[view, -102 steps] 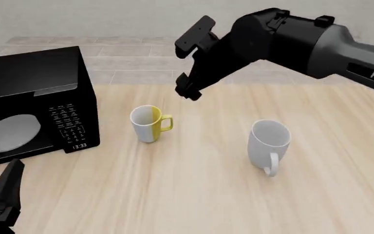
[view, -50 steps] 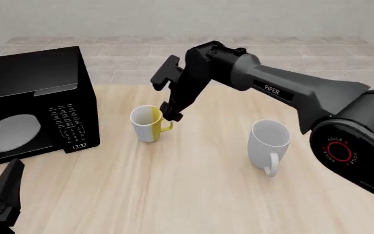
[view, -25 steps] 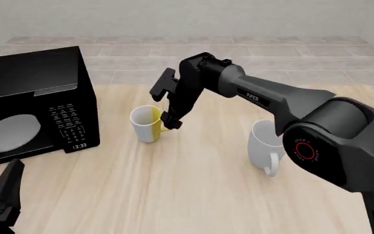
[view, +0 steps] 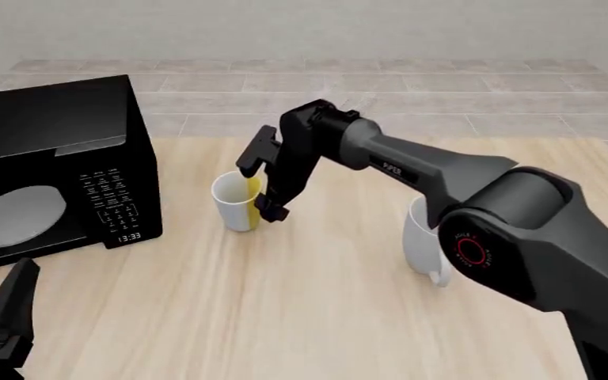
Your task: Put the yellow and white mug to the front of the white mug.
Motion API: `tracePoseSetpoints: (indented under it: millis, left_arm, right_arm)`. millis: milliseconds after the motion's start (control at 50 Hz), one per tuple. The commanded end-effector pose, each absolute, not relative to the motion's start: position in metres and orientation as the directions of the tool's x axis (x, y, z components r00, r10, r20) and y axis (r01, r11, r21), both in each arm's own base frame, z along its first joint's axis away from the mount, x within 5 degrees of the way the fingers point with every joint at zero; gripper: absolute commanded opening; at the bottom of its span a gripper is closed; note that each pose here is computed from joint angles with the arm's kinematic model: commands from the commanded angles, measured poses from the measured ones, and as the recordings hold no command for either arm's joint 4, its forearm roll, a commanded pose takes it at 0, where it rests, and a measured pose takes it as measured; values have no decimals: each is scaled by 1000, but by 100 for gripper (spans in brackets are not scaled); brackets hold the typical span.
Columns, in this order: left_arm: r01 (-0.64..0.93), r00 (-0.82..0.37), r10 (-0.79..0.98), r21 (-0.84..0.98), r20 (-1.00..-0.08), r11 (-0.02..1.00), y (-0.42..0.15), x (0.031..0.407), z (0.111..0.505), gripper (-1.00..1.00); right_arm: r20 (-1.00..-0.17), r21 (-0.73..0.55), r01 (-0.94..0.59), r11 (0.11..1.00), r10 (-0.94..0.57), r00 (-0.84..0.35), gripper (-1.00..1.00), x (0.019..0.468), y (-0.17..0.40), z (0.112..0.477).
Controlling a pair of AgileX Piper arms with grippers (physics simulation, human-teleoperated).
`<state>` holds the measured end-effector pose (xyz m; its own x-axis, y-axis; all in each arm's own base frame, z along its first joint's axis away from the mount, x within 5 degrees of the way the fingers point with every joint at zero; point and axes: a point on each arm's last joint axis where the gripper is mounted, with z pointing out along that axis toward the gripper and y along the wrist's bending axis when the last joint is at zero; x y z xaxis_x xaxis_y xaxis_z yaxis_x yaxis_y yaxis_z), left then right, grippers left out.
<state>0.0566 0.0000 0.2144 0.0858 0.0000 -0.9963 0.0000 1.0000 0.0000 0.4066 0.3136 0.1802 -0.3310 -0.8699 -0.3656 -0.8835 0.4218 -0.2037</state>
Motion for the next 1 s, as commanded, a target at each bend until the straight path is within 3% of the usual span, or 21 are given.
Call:
tracePoseSetpoints:
  millis: [20,420,440,800,1000]
  left_arm:
    - [0,86,0,0,-996,1000,0,57,214,100]
    - [0,86,0,0,-996,1000,0,57,214,100]
    - [0,86,0,0,-996,1000,0,57,214,100]
    - [0,86,0,0,-996,1000,0,57,214,100]
    - [0,86,0,0,-996,1000,0,57,214,100]
  right_arm:
    - [-349,-196,-887,418,-875,-335,100,407,313,170]
    - [-354,-191,-883,428,-869,-345,100,406,316,169]
    - [-354,-191,-883,428,-869,-345,-100,406,316,169]
    - [-345,-193,-884,425,-873,-345,-100,403,306,171]
    - [-382,-208,-879,428,-863,-330,-100,391,305,191]
